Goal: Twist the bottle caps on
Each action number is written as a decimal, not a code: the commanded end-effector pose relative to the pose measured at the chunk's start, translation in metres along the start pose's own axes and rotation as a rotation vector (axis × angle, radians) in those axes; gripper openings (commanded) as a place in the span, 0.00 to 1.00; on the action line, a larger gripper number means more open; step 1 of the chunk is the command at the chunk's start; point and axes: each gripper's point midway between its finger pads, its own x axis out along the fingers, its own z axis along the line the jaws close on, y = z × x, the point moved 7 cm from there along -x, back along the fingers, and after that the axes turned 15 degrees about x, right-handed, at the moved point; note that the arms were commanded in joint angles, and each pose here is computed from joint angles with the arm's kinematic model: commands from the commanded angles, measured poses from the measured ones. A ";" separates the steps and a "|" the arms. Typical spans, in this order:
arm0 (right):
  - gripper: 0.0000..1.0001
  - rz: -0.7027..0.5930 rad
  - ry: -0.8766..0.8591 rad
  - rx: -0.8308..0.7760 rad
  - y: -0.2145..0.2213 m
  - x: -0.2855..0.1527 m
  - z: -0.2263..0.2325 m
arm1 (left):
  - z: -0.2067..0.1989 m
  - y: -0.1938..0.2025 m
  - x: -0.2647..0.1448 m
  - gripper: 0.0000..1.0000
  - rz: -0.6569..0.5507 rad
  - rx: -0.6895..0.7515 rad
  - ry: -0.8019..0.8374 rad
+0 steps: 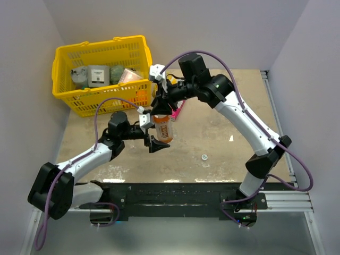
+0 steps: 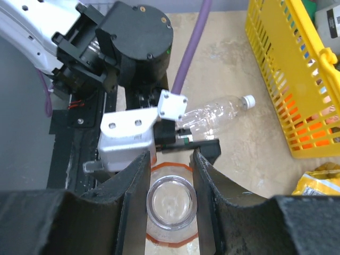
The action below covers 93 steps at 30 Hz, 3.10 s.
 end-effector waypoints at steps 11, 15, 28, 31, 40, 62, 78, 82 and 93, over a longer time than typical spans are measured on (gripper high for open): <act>0.00 -0.069 -0.011 -0.012 -0.005 -0.022 0.026 | -0.001 -0.051 0.016 0.90 -0.220 -0.057 -0.004; 0.00 -0.088 -0.026 -0.022 -0.013 -0.023 0.029 | -0.006 -0.055 0.017 0.89 -0.237 -0.086 0.028; 0.00 -0.093 -0.011 -0.048 -0.022 -0.028 0.030 | -0.005 -0.027 0.020 0.81 -0.129 0.000 0.052; 0.00 -0.090 -0.019 -0.040 -0.020 -0.026 0.031 | -0.003 -0.030 0.021 0.75 -0.137 0.008 0.039; 0.42 -0.084 0.108 -0.023 -0.024 -0.034 0.026 | -0.007 -0.018 0.018 0.49 -0.105 0.002 0.029; 0.59 0.804 -0.061 -0.600 0.233 -0.099 -0.015 | -0.036 0.035 -0.012 0.00 0.025 0.114 -0.008; 0.34 0.409 -0.049 -0.413 0.104 0.004 0.000 | -0.037 0.045 -0.016 0.00 0.030 0.104 -0.052; 0.33 0.431 -0.042 -0.362 0.108 0.014 0.006 | -0.033 0.043 -0.016 0.00 0.035 0.118 -0.068; 0.49 0.664 0.045 -0.391 0.200 -0.090 -0.042 | -0.045 0.052 -0.021 0.00 0.062 0.078 -0.046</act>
